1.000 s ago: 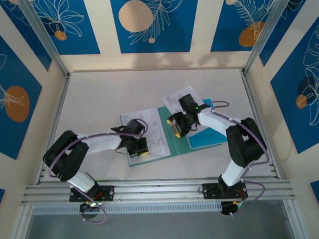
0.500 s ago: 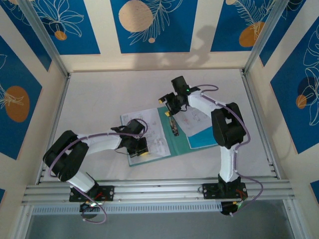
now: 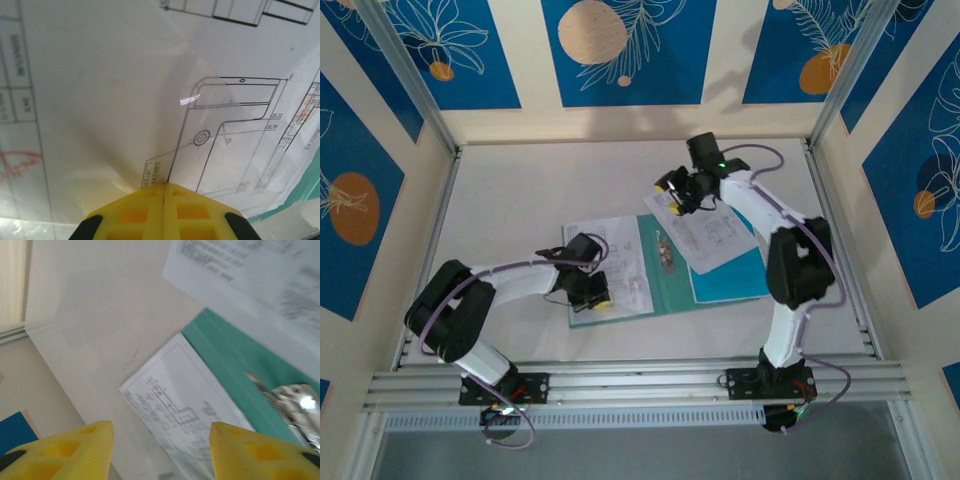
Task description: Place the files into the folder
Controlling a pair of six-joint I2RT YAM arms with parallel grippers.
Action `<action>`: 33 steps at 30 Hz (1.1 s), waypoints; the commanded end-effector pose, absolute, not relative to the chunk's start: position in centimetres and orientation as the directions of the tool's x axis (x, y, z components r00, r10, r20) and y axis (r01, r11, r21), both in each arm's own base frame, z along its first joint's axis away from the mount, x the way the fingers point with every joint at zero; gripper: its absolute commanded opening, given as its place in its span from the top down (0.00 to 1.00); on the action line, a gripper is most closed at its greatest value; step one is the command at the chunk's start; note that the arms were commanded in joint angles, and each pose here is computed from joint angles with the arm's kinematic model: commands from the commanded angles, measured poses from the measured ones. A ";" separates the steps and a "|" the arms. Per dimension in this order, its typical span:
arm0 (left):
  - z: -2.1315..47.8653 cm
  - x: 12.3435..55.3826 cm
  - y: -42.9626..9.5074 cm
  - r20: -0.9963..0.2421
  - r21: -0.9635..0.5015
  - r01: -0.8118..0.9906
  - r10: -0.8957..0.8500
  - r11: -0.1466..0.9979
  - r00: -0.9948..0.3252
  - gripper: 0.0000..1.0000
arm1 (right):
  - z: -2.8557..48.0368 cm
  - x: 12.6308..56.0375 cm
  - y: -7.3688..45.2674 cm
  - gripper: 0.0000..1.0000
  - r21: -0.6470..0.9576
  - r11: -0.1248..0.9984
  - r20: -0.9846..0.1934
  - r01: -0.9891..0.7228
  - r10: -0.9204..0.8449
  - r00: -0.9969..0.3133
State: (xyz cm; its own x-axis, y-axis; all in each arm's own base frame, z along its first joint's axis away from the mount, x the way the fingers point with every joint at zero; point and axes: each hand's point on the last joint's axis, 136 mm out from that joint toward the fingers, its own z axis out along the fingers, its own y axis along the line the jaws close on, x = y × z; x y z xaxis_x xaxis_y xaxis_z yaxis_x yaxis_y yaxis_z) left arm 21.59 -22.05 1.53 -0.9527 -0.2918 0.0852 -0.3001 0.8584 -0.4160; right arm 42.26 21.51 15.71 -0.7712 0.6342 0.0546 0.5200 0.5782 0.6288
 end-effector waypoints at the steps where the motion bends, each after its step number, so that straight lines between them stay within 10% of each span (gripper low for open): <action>1: -1.5 19.3 -16.2 0.123 -0.176 -0.354 -0.336 0.919 -0.934 1.00 | 14.0 37.9 15.8 0.51 0.526 0.603 0.051 0.600 0.682 -0.729; 9: 1.8 21.8 -18.6 0.059 -0.254 -0.294 -0.288 0.922 -0.956 1.00 | 9.4 33.0 9.8 0.63 0.412 0.588 0.093 0.696 0.733 -0.674; 19: 8.3 23.5 -31.8 -0.077 -0.505 0.025 -0.016 0.863 -0.997 0.71 | 6.4 35.1 10.1 0.69 0.354 0.610 0.136 0.710 0.717 -0.684; 33: 4.6 22.0 -45.2 -0.090 -0.532 0.246 0.235 0.810 -0.968 0.87 | 3.2 35.0 9.1 0.70 0.276 0.568 0.212 0.775 0.751 -0.626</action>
State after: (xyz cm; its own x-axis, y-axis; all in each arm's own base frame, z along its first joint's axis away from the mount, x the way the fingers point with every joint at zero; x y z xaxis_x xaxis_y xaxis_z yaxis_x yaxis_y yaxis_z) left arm 21.73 -45.61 5.92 -0.9647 0.2376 -0.1138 0.2596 0.7844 -0.5633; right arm 35.23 8.96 3.22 -0.6363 0.7504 0.1791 0.7631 0.5780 0.2891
